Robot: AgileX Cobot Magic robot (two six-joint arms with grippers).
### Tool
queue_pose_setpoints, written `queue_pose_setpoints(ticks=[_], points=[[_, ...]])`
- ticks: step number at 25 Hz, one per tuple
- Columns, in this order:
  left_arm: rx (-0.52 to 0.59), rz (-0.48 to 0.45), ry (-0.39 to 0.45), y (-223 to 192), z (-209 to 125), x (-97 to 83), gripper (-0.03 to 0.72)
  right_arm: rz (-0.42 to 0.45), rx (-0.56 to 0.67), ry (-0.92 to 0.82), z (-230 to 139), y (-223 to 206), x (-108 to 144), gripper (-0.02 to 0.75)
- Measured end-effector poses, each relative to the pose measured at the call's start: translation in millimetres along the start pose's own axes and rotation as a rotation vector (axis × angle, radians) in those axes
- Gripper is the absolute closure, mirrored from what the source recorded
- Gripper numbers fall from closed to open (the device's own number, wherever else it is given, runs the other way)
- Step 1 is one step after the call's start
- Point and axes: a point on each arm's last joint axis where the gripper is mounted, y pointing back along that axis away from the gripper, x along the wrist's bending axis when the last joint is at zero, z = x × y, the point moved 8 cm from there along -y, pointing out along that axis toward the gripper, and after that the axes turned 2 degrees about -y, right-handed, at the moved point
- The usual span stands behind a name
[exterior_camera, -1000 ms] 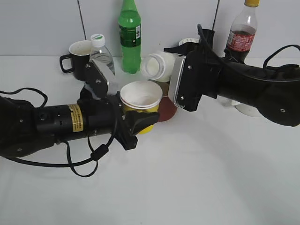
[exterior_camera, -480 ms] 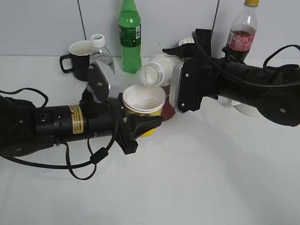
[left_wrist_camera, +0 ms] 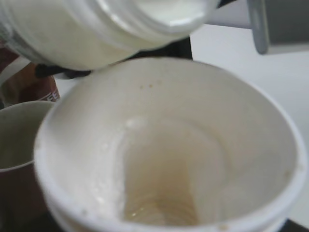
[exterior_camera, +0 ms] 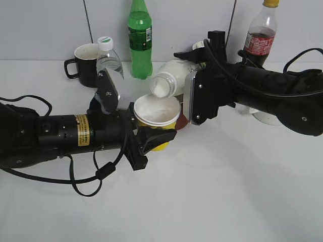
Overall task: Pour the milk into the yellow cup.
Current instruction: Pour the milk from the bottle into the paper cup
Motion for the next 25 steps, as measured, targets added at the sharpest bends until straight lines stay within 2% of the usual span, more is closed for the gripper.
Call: queue_pose_setpoints(ticks=[13, 25], points=[[0.053, -0.013, -0.021, 0.2, -9.1, -2.2, 0.341, -0.003, 0.005, 0.067, -0.9, 0.0, -0.6, 0.299], [0.039, -0.025, -0.027, 0.1, -6.7, -4.2, 0.342, -0.004, 0.005, 0.105, -0.9, 0.0, -0.8, 0.299]])
